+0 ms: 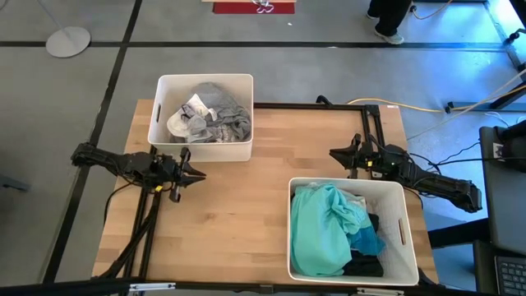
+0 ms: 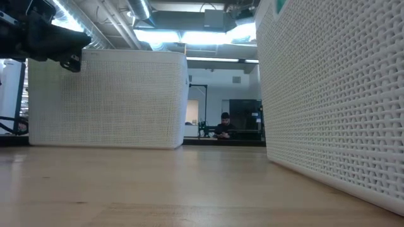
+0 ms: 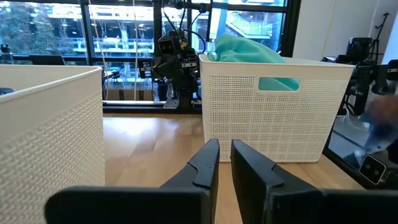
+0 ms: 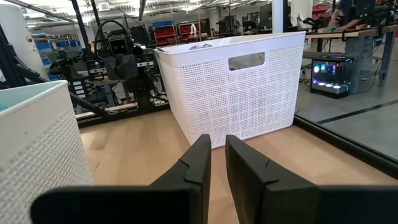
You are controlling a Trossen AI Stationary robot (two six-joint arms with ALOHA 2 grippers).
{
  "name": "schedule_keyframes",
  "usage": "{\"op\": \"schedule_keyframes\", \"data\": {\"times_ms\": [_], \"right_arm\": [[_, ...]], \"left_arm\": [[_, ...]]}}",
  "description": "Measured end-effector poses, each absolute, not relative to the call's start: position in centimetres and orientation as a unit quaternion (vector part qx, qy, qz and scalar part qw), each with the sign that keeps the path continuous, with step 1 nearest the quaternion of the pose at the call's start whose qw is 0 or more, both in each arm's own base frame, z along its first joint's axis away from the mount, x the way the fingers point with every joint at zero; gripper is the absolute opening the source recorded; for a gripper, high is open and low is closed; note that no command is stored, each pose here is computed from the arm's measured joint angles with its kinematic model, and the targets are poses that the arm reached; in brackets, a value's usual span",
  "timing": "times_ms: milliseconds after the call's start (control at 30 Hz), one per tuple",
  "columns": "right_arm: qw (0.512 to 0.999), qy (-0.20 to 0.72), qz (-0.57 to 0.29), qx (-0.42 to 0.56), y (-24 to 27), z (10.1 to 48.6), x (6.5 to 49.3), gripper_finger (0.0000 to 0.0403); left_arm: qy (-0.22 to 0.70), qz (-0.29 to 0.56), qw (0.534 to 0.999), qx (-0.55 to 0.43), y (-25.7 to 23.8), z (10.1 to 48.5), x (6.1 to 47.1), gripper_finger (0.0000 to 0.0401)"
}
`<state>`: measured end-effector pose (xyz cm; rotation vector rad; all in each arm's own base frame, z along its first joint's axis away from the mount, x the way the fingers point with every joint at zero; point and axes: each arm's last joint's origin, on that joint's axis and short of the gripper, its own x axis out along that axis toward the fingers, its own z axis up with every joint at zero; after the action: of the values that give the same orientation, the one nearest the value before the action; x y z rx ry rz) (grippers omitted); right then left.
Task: Sort clothes
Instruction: Return to Home Position
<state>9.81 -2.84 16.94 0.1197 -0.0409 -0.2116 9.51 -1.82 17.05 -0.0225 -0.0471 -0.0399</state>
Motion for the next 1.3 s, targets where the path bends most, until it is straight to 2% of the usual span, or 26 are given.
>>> {"op": "schedule_keyframes", "data": {"times_ms": [1300], "right_arm": [[0.992, -0.020, -0.106, 0.060, -2.84, 16.94, 9.81, 0.0050]], "left_arm": [[-0.023, -0.020, 0.999, -0.011, -1.82, 17.04, 9.51, 0.0031]]}}
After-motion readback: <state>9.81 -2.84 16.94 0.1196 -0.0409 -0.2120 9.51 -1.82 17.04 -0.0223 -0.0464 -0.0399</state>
